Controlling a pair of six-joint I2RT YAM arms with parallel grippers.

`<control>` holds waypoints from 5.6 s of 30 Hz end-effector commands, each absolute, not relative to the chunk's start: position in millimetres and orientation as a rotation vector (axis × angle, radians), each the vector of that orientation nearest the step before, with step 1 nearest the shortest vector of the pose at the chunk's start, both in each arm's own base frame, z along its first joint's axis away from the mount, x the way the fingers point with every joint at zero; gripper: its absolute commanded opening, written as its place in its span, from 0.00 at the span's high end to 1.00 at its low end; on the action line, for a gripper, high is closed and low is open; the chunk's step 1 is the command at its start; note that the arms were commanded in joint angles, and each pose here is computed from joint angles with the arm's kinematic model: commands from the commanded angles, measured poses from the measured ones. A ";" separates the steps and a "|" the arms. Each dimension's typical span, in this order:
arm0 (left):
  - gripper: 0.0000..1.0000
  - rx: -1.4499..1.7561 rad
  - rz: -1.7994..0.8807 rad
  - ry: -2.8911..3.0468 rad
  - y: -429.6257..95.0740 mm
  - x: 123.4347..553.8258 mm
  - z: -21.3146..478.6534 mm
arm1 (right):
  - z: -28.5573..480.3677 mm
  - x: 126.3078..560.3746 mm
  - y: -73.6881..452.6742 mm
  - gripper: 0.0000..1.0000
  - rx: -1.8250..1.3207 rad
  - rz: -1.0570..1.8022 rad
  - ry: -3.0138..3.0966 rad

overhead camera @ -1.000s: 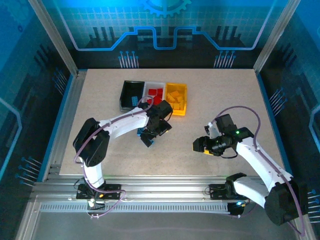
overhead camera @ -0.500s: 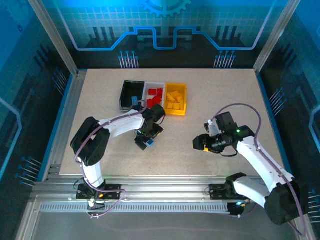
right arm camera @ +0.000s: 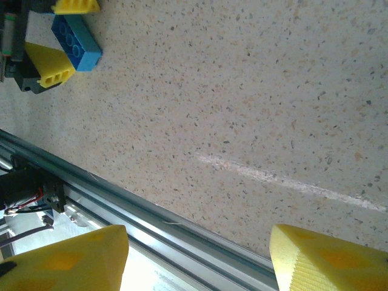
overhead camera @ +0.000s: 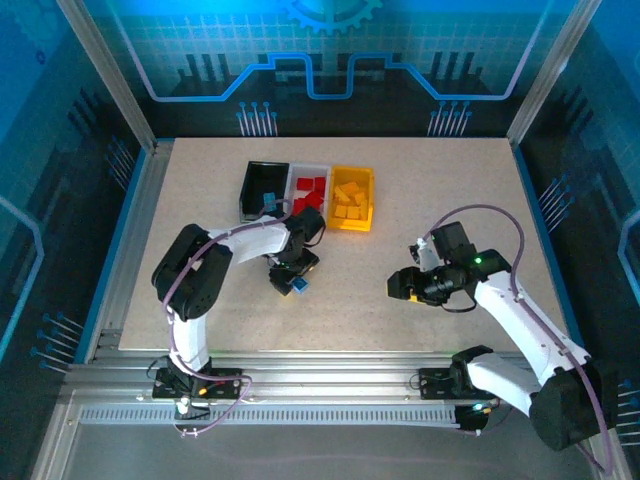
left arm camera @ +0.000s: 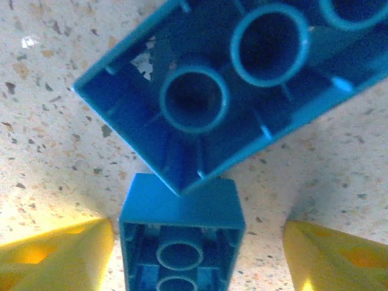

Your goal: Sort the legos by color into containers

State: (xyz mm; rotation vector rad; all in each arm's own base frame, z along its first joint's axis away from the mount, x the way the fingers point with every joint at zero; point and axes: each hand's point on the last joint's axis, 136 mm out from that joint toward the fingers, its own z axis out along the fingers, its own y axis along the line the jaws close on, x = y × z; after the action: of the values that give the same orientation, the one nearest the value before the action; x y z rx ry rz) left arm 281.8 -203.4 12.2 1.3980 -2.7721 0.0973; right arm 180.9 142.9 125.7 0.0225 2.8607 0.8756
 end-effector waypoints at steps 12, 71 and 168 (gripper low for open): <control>0.55 1.352 0.107 -2.764 -204.1 281.6 -0.3 | 138.2 179.8 140.6 0.38 0.000 0.841 2.835; 0.57 1.277 0.388 -3.045 -90.2 517.6 106.3 | 139.7 173.4 118.0 0.38 0.299 0.715 2.827; 0.72 0.320 0.035 -3.167 -170.4 304.9 21.1 | 138.9 164.4 134.5 0.39 0.187 0.816 2.830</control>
State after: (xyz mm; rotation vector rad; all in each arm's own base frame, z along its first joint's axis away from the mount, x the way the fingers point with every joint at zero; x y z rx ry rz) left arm 322.5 -164.0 14.4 0.3099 -3.2149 -0.0096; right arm 166.7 134.7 137.1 0.2218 2.8348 0.8317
